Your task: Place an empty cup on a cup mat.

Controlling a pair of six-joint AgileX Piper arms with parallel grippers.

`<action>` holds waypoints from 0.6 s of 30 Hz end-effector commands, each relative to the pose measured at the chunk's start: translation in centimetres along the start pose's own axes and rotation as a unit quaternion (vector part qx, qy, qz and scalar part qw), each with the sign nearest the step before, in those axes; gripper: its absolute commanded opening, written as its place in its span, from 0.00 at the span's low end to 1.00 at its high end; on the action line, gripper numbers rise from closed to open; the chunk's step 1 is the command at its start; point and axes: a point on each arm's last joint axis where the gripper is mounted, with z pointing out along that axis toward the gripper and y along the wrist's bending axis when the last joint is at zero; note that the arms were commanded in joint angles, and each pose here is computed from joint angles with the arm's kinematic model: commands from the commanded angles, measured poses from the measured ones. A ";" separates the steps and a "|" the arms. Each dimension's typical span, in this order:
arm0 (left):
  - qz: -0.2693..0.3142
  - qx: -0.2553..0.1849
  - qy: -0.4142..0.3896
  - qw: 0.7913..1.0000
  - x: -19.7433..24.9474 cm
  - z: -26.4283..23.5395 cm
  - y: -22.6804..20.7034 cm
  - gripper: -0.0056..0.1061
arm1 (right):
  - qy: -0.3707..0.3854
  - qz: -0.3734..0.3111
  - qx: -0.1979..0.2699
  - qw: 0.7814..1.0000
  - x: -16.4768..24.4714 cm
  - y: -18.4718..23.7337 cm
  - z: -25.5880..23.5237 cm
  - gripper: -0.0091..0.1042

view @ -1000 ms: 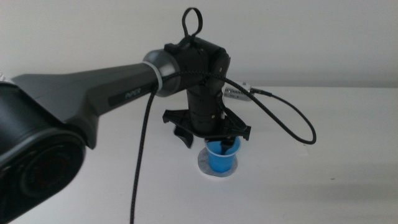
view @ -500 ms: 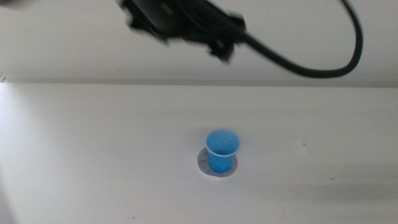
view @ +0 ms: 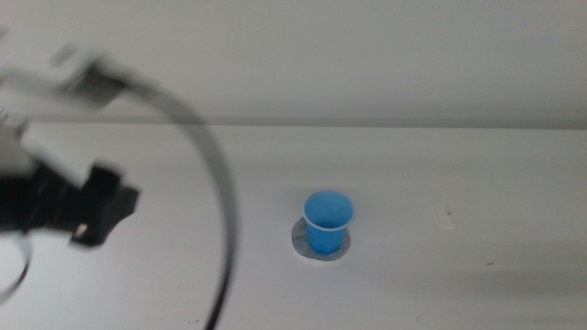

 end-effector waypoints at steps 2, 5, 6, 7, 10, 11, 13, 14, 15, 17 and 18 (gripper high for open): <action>-0.041 0.007 -0.135 0.990 4.8 1.3 1.7 0.89 | -0.003 -0.005 0.000 1.000 0.9 0.0 -0.1 0.07; -0.064 -0.023 -0.236 0.969 8.8 2.1 2.7 0.89 | -0.003 -0.005 0.000 1.000 0.9 0.0 -0.1 0.07; -0.072 -0.034 -0.265 0.961 10.1 2.3 2.9 0.89 | -0.003 -0.005 0.000 1.000 0.9 0.0 -0.1 0.07; -0.076 -0.044 -0.288 0.953 11.4 2.5 3.0 0.89 | -0.003 -0.005 0.000 1.000 0.9 0.0 -0.1 0.07; -0.078 -0.062 -0.353 0.930 14.2 2.8 3.0 0.89 | -0.003 -0.005 0.000 1.000 0.9 0.0 -0.1 0.07; -0.079 -0.066 -0.366 0.925 14.9 3.0 3.0 0.89 | -0.003 -0.005 0.000 1.000 0.9 0.0 -0.1 0.07; -0.079 -0.072 -0.391 0.914 16.2 3.2 2.9 0.89 | -0.003 -0.005 0.000 1.000 0.9 0.0 -0.1 0.07; -0.076 -0.076 -0.398 0.911 16.6 3.3 2.9 0.89 | -0.003 -0.005 0.000 1.000 0.9 0.0 -0.1 0.07; -0.074 -0.080 -0.408 0.907 16.9 3.3 2.9 0.89 | -0.003 -0.005 0.000 1.000 0.9 0.0 -0.1 0.07; -0.071 -0.082 -0.420 0.901 17.5 3.4 2.8 0.89 | -0.003 -0.005 0.000 1.000 0.9 0.0 -0.1 0.07; -0.070 -0.082 -0.426 0.898 17.8 3.5 2.8 0.89 | -0.003 -0.005 0.000 1.000 0.9 0.0 -0.1 0.07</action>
